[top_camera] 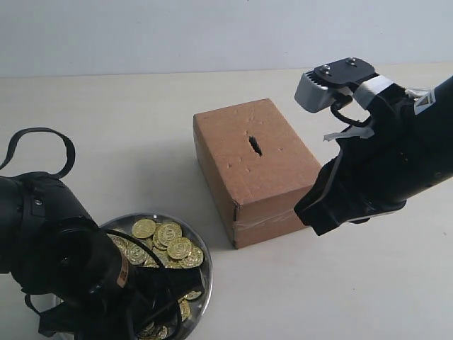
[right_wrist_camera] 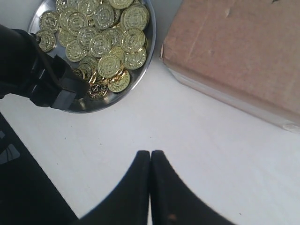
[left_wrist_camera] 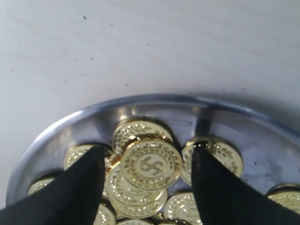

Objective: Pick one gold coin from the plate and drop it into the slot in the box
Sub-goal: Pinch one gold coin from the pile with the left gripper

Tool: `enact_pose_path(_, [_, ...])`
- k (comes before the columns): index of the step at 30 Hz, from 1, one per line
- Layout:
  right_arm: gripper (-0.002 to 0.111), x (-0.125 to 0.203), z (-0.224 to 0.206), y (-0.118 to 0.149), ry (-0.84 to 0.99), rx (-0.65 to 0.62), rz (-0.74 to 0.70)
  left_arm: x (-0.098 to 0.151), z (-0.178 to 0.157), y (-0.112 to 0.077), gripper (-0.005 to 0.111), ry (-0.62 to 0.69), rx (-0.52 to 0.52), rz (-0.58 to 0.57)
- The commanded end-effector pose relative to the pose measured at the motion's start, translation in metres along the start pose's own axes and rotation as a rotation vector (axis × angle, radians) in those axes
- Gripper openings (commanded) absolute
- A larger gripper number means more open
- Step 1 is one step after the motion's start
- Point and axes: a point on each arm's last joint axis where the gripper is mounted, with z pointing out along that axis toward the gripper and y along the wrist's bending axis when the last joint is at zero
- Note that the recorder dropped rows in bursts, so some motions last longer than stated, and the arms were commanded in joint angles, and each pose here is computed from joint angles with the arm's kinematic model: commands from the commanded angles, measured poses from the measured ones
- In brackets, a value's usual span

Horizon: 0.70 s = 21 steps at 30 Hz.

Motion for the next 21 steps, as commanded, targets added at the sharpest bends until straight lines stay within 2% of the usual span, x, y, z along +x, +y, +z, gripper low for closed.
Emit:
enact_pose_path(1, [0.000, -0.0015, 0.0005, 0.0006, -0.004, -0.005, -0.005, -0.0071, 0.0074, -0.0082, 0.055, -0.051, 0.079, -0.029])
enact_pose_path(21, [0.000, -0.0015, 0.0005, 0.0006, -0.004, -0.005, -0.005, -0.0037, -0.0011, -0.0027, 0.055, -0.004, 0.003, -0.044])
